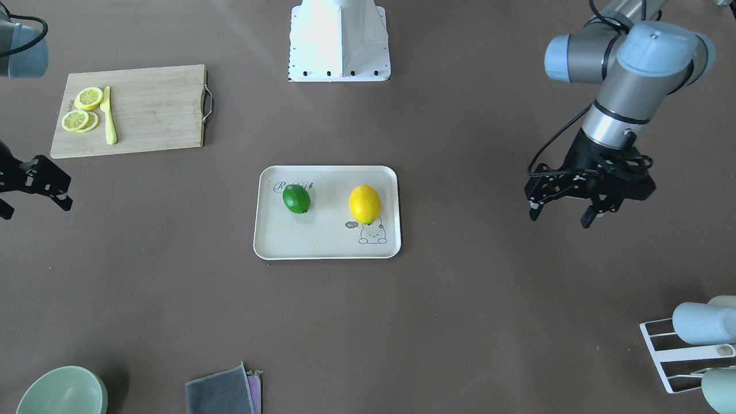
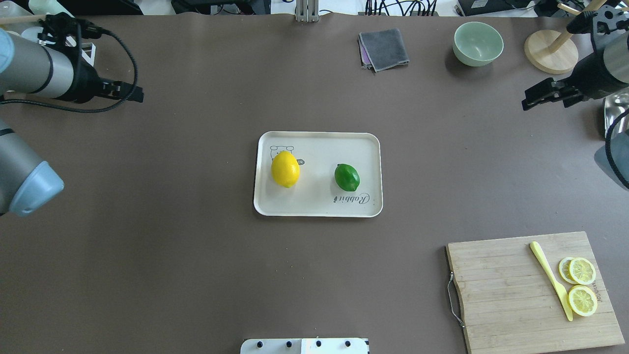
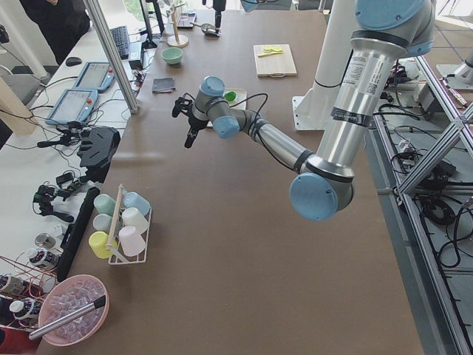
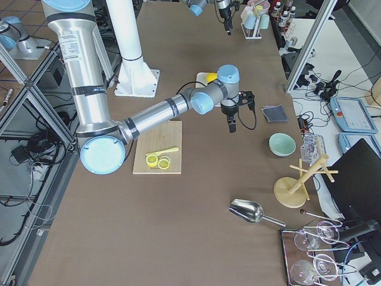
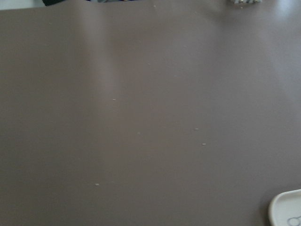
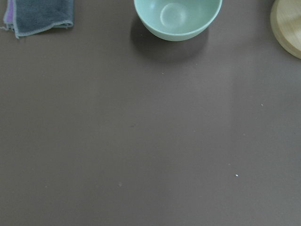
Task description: Place all lemons on tray
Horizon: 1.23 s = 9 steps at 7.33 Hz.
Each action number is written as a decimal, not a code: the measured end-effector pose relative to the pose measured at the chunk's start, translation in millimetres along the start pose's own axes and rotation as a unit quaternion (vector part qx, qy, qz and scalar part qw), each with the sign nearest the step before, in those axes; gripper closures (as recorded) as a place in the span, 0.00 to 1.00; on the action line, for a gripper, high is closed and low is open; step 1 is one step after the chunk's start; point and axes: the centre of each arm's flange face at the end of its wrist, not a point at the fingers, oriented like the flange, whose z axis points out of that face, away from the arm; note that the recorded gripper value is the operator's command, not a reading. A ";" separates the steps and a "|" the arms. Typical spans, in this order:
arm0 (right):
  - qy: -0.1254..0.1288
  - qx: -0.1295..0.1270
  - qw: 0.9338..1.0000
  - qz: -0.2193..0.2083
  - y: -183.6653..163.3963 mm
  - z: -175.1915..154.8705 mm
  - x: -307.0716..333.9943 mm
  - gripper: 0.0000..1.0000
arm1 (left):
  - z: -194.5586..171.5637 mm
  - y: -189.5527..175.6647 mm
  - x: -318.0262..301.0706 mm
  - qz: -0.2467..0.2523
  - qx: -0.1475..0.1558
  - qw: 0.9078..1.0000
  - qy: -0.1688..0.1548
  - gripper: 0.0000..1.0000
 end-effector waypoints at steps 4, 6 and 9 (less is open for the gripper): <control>0.050 -0.047 0.997 -0.021 12.5 -31.0 115.0 0.00 | -52.8 46.5 -245.9 0.037 -0.084 0.995 -0.026 0.02; 0.031 -0.069 0.997 -0.028 42.6 -56.0 206.7 0.00 | -98.5 57.2 -335.1 0.025 -0.112 0.993 -0.041 0.02; 0.004 -0.093 0.996 0.015 92.7 -53.3 282.8 0.00 | -142.0 74.7 -383.6 -0.026 -0.118 0.992 -0.026 0.02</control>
